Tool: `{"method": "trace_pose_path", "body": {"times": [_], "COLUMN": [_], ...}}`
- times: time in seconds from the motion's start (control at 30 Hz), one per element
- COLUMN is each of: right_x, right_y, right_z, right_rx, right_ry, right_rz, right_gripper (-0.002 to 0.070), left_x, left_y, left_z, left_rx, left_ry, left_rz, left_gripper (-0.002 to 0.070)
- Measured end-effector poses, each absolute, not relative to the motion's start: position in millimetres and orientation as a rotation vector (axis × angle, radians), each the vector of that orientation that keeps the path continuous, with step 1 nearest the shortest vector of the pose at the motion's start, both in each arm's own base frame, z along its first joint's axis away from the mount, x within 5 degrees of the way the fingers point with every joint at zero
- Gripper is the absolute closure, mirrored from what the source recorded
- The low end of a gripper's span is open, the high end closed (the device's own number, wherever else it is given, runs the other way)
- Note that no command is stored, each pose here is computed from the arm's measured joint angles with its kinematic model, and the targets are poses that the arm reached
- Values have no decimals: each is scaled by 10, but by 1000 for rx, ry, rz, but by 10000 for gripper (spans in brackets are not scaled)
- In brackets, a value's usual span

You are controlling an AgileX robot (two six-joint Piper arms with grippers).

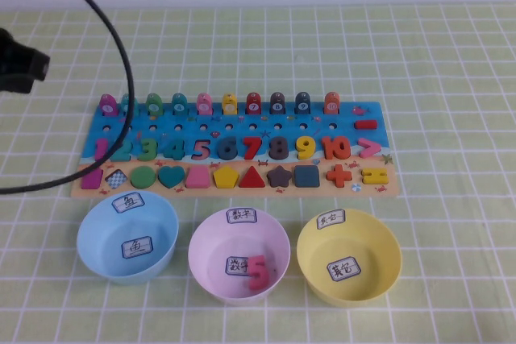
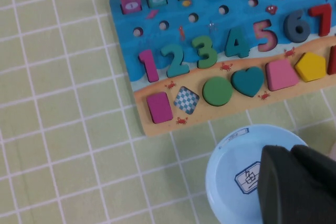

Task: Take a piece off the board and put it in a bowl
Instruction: Pick up the "number 2"

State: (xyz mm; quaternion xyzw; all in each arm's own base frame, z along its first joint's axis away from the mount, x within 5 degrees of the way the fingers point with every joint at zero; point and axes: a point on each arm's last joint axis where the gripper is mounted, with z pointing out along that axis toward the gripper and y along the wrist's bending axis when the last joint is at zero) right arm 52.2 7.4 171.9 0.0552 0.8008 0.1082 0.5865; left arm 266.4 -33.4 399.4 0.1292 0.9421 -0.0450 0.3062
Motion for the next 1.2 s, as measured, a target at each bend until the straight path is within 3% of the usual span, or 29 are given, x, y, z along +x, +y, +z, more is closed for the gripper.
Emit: {"method": "trace_pose_path", "body": {"times": [0.23,0.47,0.9,1.2], "right_x": [522,522,522,522], "right_y": [74,74,74,74], "right_z": [1719,1719,1719,1719], "right_rx": [129,129,129,129], "right_ry": [1867,1867,1867,1867], "right_rz": [252,252,252,252], "right_gripper": [694,694,694,694], "left_x": [3113,3478,3890,4031], "left_y": [-683,-1045,-1140,-1086], "left_z": [4053,3704,2928,2621], "left_rx": [534,645,570,554], "left_ry": [2531,2601,2821,2891], "left_rz": [-6,-19,26,70], "left_gripper": [678,678,678,675]}}
